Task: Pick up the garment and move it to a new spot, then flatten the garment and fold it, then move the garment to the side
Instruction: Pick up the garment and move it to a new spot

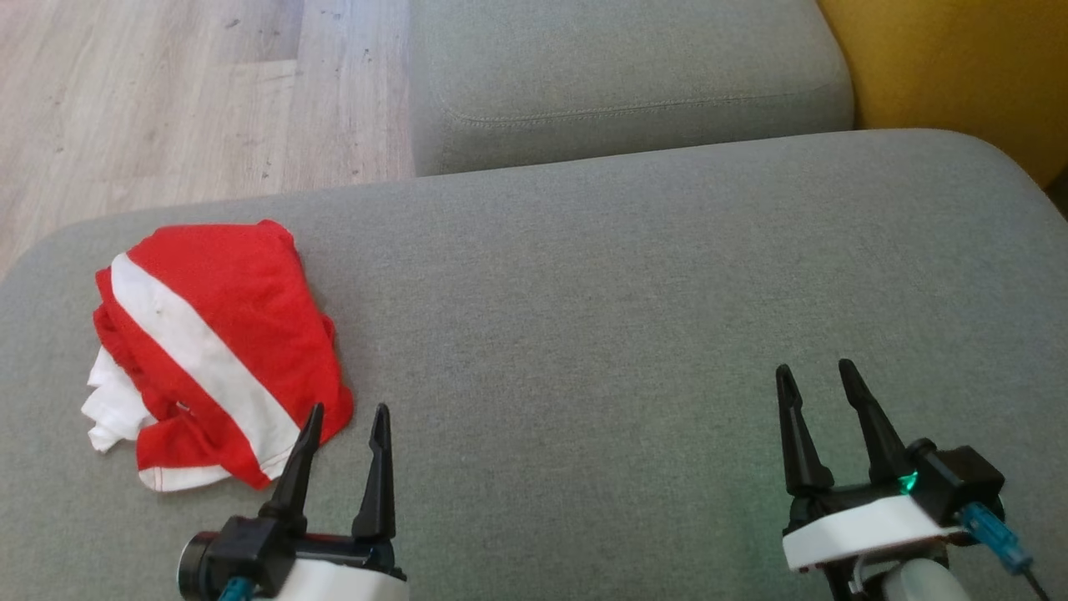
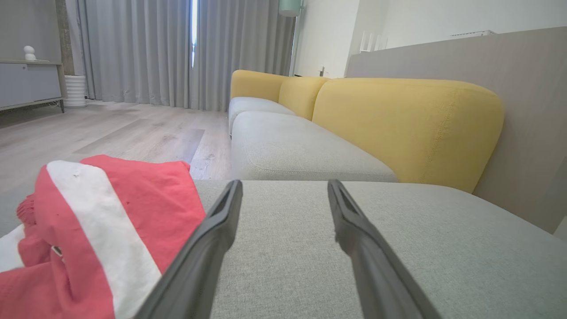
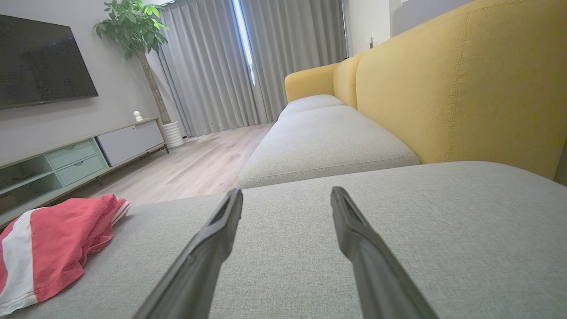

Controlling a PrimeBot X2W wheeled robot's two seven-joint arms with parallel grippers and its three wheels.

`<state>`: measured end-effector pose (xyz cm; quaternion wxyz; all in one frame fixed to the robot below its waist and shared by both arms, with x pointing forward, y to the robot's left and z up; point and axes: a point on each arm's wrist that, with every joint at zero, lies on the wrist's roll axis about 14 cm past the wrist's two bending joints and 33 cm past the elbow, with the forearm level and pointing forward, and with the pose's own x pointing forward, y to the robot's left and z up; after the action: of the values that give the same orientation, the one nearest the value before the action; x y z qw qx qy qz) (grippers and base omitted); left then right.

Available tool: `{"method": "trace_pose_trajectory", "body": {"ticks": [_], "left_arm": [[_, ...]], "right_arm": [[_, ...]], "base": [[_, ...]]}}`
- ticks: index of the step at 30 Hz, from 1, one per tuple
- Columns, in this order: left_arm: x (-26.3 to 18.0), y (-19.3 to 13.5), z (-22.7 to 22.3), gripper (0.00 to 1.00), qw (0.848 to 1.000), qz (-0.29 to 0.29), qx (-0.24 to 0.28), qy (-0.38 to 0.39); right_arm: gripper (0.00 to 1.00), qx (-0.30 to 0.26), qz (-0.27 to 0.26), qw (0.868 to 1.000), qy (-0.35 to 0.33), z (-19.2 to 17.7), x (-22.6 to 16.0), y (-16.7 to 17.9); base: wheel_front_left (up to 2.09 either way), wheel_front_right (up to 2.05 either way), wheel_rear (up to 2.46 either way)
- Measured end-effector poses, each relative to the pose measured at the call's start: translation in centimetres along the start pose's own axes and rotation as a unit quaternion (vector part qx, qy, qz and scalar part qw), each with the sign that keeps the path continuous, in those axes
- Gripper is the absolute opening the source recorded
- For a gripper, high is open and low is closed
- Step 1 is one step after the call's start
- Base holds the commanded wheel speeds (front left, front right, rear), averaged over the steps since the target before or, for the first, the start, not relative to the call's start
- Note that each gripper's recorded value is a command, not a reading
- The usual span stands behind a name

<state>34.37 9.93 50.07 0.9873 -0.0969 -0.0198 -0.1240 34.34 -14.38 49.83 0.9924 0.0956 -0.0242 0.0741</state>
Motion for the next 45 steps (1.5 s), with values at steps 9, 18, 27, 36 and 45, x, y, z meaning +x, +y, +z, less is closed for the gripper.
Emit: {"method": "trace_pose_trajectory", "body": {"ticks": [9, 18, 27, 36, 45], "left_arm": [[-0.7, 1.0, 0.2, 1.0, 1.0, 0.02, 0.004, -0.004], [-3.5, 4.6, 0.8, 1.0, 0.996, 0.088, 0.012, -0.015], [-7.2, 7.5, 1.4, 1.0, 0.988, 0.151, 0.021, -0.028], [-10.6, 9.3, 1.4, 1.0, 0.98, 0.193, 0.025, -0.035], [-11.7, 10.2, 1.7, 1.0, 0.977, 0.209, 0.032, -0.04]], "right_arm": [[1.0, 0.003, 0.032, 0.999, 0.006, -0.4, 0.5, 2.0], [1.0, 0.011, 0.105, 0.994, 0.012, -0.7, 1.4, 6.7], [1.0, 0.017, 0.178, 0.983, 0.037, -2.1, 0.7, 11.4], [1.0, 0.017, 0.246, 0.968, 0.048, -2.6, 0.0, 15.7], [1.0, 0.019, 0.262, 0.963, 0.052, -2.8, -0.3, 16.7]], "base": [[0.0, 0.0, 0.0], [0.0, 0.0, 0.0], [0.0, 0.0, 0.0], [0.0, 0.0, 0.0], [0.0, 0.0, 0.0]]}}
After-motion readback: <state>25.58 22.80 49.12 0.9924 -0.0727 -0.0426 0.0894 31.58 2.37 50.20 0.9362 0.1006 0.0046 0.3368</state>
